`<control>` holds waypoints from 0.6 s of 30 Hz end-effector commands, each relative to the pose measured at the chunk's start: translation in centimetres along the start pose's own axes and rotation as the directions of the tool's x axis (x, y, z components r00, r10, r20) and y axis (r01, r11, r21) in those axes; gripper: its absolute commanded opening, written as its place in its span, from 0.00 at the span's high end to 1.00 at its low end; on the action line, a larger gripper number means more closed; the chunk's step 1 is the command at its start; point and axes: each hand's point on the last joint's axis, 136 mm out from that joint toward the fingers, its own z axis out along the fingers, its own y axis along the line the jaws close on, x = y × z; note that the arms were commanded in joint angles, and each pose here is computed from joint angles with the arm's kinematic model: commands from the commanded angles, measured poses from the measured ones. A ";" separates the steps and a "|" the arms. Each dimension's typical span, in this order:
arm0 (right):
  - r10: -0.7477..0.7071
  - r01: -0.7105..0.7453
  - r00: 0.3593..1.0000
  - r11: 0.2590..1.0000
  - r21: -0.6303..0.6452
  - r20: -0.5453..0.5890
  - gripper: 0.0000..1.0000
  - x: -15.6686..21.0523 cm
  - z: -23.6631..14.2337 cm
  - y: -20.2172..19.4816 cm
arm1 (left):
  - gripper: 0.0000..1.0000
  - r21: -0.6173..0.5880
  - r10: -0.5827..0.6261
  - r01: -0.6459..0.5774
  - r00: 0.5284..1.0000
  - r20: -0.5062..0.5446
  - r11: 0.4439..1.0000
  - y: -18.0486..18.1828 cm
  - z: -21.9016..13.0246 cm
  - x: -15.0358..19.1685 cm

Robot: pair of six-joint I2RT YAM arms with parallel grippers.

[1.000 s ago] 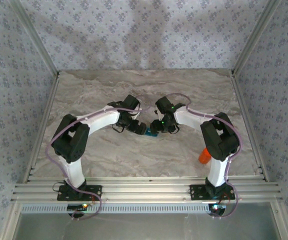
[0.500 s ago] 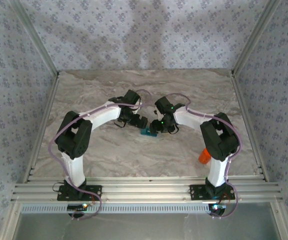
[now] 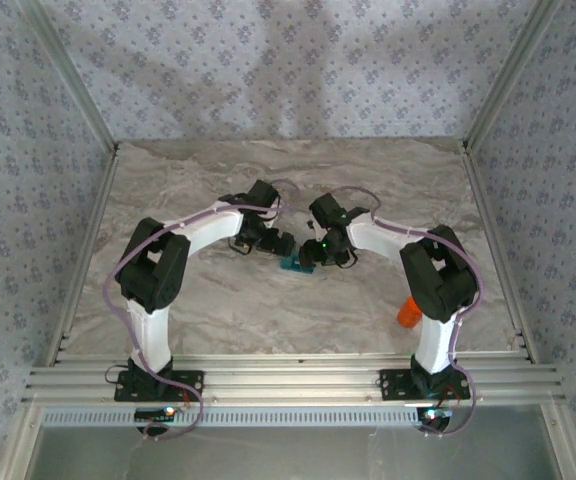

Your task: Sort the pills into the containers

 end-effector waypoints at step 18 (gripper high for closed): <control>0.085 -0.086 0.991 0.996 0.004 0.104 0.32 -2.5 -9.5 -0.9 | 0.01 0.097 -0.060 0.039 0.973 0.222 0.995 -1.1 -9.3 -1.8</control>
